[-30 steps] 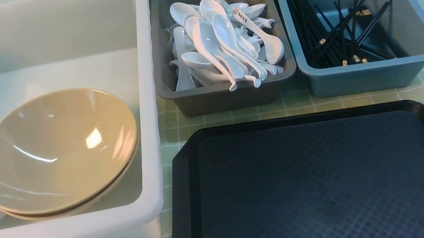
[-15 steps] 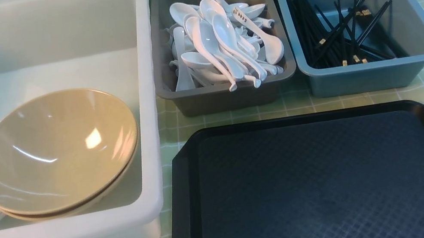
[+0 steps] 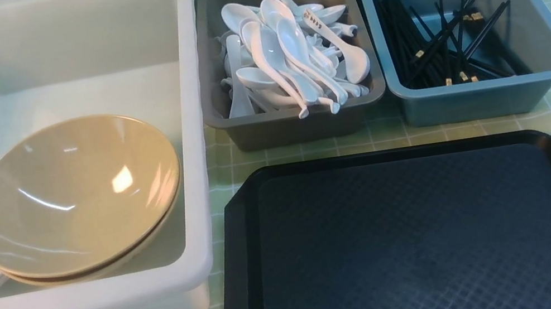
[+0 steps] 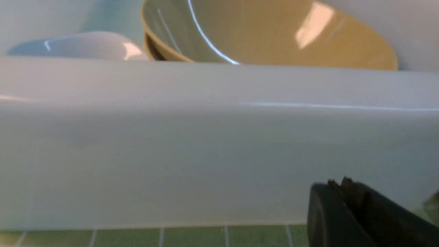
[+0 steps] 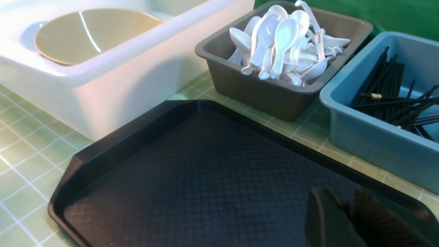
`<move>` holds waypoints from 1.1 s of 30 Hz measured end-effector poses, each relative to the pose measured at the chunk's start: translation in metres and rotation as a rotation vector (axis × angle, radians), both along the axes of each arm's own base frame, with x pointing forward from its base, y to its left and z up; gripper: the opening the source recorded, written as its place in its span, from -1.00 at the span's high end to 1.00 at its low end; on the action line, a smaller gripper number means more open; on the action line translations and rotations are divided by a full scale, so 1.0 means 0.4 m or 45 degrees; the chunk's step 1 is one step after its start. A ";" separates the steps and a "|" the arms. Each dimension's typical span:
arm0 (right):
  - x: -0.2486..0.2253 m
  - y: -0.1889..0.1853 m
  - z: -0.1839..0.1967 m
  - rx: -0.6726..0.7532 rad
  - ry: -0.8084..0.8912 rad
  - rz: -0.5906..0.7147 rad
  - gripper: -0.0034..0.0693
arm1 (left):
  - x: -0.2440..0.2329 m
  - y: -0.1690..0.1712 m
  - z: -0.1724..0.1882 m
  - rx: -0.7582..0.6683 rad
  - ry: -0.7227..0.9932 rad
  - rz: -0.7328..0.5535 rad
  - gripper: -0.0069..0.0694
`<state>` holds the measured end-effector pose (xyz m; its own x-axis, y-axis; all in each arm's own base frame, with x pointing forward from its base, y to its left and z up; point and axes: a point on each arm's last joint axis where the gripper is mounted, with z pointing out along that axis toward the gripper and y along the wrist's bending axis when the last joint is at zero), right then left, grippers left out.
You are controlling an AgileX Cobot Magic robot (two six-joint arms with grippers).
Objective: On green table put chopsticks spoon bowls plates into blue grey white boxes.
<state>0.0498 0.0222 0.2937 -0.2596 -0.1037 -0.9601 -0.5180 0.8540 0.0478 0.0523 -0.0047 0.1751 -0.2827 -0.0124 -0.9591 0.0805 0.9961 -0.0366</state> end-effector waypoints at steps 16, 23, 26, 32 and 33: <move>0.000 0.000 0.000 0.000 0.000 0.000 0.55 | 0.002 0.004 0.001 -0.018 -0.022 0.045 0.82; 0.000 0.000 0.000 0.000 0.000 0.000 0.53 | 0.002 0.004 0.002 -0.025 -0.024 0.047 0.82; 0.002 -0.005 -0.002 0.001 0.003 -0.048 0.52 | 0.002 0.004 0.002 -0.027 -0.023 0.048 0.82; 0.010 -0.050 -0.006 -0.001 0.008 -0.473 0.51 | 0.002 0.004 0.002 -0.029 -0.024 0.048 0.82; 0.010 -0.050 -0.006 -0.001 0.008 -0.473 0.51 | 0.002 0.004 0.002 -0.029 -0.024 0.048 0.82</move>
